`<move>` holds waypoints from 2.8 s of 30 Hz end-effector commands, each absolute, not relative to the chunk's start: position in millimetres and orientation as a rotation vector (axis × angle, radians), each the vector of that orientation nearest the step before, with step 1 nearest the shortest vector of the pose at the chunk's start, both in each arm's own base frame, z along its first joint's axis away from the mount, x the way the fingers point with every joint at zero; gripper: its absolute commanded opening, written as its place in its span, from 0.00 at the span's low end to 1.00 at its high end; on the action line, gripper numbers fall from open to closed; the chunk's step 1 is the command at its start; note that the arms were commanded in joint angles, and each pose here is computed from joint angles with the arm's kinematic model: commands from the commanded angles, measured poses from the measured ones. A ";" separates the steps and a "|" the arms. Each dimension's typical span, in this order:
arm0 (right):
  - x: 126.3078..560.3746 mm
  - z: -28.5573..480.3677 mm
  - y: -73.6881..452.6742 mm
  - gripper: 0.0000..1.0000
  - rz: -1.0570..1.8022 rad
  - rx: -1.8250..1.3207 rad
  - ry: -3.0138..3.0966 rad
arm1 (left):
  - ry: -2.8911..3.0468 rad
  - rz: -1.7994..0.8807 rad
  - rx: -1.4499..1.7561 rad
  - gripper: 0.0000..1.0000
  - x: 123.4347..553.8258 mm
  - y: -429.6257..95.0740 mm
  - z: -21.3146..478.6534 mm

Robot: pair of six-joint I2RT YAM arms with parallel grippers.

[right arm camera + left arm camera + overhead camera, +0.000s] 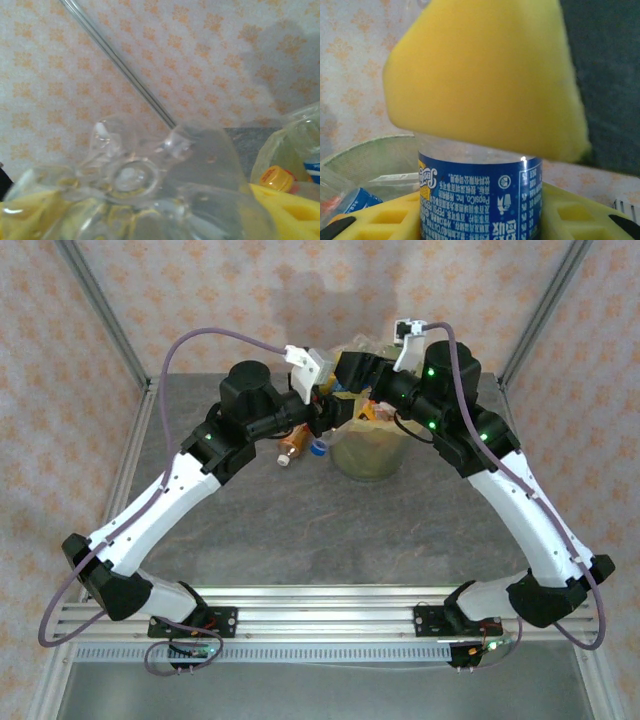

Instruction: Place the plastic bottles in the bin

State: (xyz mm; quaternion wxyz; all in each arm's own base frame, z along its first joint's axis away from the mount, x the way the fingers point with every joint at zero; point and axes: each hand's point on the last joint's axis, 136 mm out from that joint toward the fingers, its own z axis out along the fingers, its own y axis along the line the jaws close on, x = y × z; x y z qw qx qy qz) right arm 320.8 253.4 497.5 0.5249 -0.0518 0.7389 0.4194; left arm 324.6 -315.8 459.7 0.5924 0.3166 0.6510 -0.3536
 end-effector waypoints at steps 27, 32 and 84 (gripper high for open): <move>385.8 559.6 150.7 0.37 -0.035 -0.047 1.699 | 1.394 -0.625 0.402 1.00 294.2 -226.1 498.9; 413.8 550.5 155.1 0.37 -0.166 -0.074 1.700 | 1.432 -0.582 0.354 1.00 302.8 -219.4 490.3; 533.7 359.7 156.6 0.82 -0.357 -0.166 2.107 | 1.533 -0.536 0.296 1.00 323.7 -219.8 464.5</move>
